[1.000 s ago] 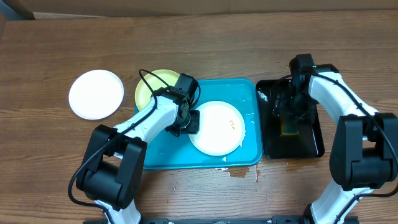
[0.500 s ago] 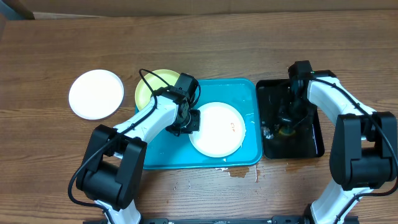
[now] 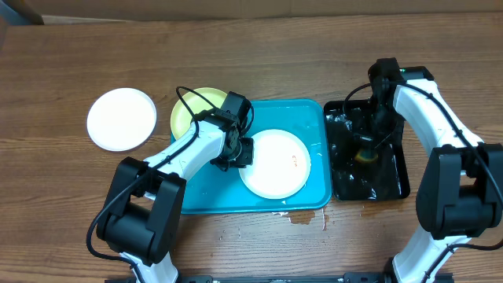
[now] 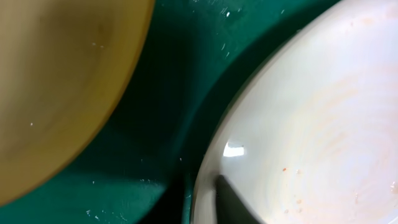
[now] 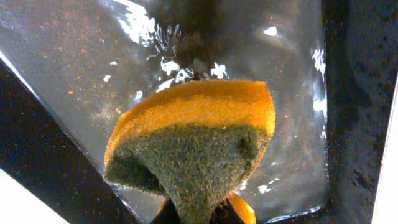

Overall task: Clean dirty plates on tray and stack at the side
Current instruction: 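Lift the sponge with the right gripper toward the held white plate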

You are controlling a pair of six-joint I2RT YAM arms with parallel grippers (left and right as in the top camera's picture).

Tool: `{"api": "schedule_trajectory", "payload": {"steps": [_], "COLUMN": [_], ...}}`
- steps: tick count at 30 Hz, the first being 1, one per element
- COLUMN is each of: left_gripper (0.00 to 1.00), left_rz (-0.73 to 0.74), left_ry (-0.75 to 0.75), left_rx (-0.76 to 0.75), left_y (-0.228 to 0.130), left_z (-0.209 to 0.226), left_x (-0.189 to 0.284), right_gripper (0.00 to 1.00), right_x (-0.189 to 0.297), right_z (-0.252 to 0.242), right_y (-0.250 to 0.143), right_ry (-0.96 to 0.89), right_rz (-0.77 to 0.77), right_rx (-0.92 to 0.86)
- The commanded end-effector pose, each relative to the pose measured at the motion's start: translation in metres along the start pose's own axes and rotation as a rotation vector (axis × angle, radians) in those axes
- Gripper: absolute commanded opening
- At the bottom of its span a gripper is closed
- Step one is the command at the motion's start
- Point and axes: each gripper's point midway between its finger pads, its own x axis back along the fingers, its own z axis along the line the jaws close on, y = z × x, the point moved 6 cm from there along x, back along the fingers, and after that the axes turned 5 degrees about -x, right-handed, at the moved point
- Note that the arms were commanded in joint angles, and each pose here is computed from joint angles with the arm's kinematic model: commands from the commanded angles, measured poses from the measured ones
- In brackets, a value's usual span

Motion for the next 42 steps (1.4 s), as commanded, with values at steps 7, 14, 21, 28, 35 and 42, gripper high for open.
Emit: {"api": "schedule_trajectory", "payload": {"steps": [7,14,21,28,35,42], "left_gripper": [0.04,0.04,0.04,0.04,0.04,0.04], "left_rz": [0.022,0.036,0.023,0.012,0.010,0.009], "left_ry": [0.020,0.043,0.045,0.049,0.051,0.050], "left_rx": [0.010,0.147,0.166,0.256,0.286,0.286], "left_y": [-0.002,-0.005,-0.003,0.001,0.002,0.002], "left_z": [0.001,0.005,0.006,0.014,0.019,0.019], "left_x": [-0.004,-0.003,-0.003,-0.002,-0.001,-0.001], "right_gripper": [0.04,0.04,0.04,0.04,0.04,0.04], "right_x": [0.013,0.032,0.030,0.030,0.030,0.030], "right_z": [-0.009,-0.008,0.009,0.019,0.025,0.042], "right_y": [0.004,0.010,0.005,0.004,-0.001,-0.007], "right_ry": [-0.082,-0.146,-0.077,-0.041,-0.027,0.030], "right_rz": [-0.051,-0.117,-0.097,-0.100,-0.083,-0.075], "right_rx": [0.014,-0.031,0.008,0.089,0.094,0.158]}}
